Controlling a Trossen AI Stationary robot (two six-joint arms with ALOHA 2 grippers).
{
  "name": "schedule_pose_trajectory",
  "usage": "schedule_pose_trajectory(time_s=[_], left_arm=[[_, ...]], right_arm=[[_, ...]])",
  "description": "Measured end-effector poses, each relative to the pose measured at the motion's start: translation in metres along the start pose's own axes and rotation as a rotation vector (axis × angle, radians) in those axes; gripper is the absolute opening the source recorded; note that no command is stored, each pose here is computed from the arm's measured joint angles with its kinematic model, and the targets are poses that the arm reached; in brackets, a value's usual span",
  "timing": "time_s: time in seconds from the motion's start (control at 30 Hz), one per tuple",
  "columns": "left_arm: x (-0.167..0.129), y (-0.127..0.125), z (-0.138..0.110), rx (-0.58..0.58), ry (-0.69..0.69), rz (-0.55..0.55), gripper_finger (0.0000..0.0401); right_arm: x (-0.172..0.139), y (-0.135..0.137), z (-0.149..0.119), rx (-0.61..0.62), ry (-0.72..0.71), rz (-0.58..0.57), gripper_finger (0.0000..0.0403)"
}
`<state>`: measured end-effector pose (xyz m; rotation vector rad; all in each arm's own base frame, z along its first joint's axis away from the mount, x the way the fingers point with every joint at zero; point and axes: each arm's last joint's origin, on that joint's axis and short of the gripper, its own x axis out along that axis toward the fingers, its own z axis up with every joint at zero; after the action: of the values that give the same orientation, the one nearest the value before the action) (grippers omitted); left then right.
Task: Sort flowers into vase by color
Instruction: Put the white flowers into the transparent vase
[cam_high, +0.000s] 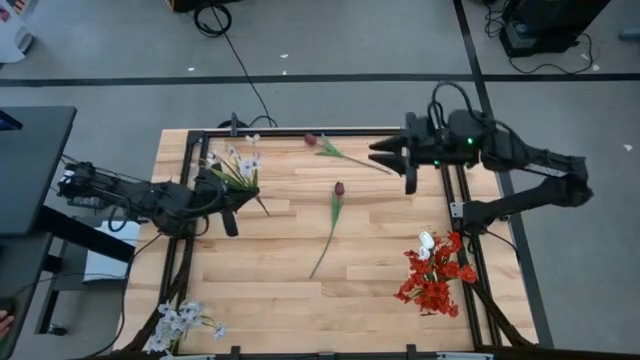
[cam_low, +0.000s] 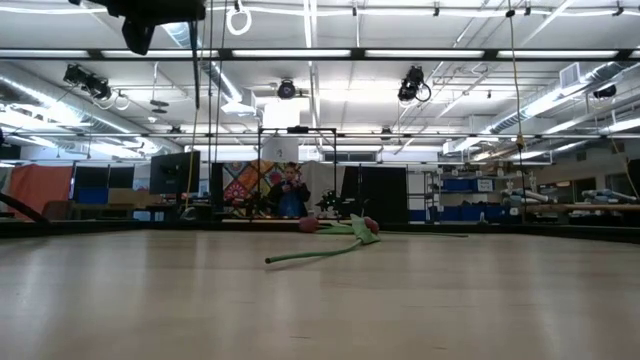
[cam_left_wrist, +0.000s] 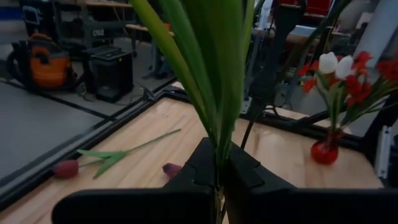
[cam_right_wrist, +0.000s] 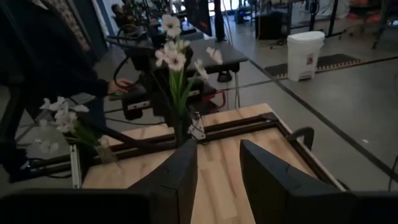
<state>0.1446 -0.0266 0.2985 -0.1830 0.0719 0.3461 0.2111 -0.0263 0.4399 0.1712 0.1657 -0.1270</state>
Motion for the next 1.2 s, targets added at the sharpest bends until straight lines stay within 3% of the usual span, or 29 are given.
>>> schedule_pose_trajectory(time_s=[0.3,0.67,1.0,1.2], left_arm=[[0.006,0.003,0.005,0.001,-0.044,0.036,0.001],[0.003,0.006,0.009,-0.001,-0.074,0.028,0.001],[-0.037,0.016,0.019,-0.019,-0.118,-0.172,0.001],[-0.068,0.022,0.015,0.034,-0.085,-0.564,0.001]], right_arm=[[-0.023,-0.01,-0.059,0.066,-0.103,0.033,0.013],[-0.024,-0.015,-0.08,0.078,-0.068,0.004,0.013],[-0.012,-0.016,-0.084,0.078,-0.038,-0.002,0.013],[-0.005,-0.017,-0.087,0.077,-0.013,-0.007,0.0131]])
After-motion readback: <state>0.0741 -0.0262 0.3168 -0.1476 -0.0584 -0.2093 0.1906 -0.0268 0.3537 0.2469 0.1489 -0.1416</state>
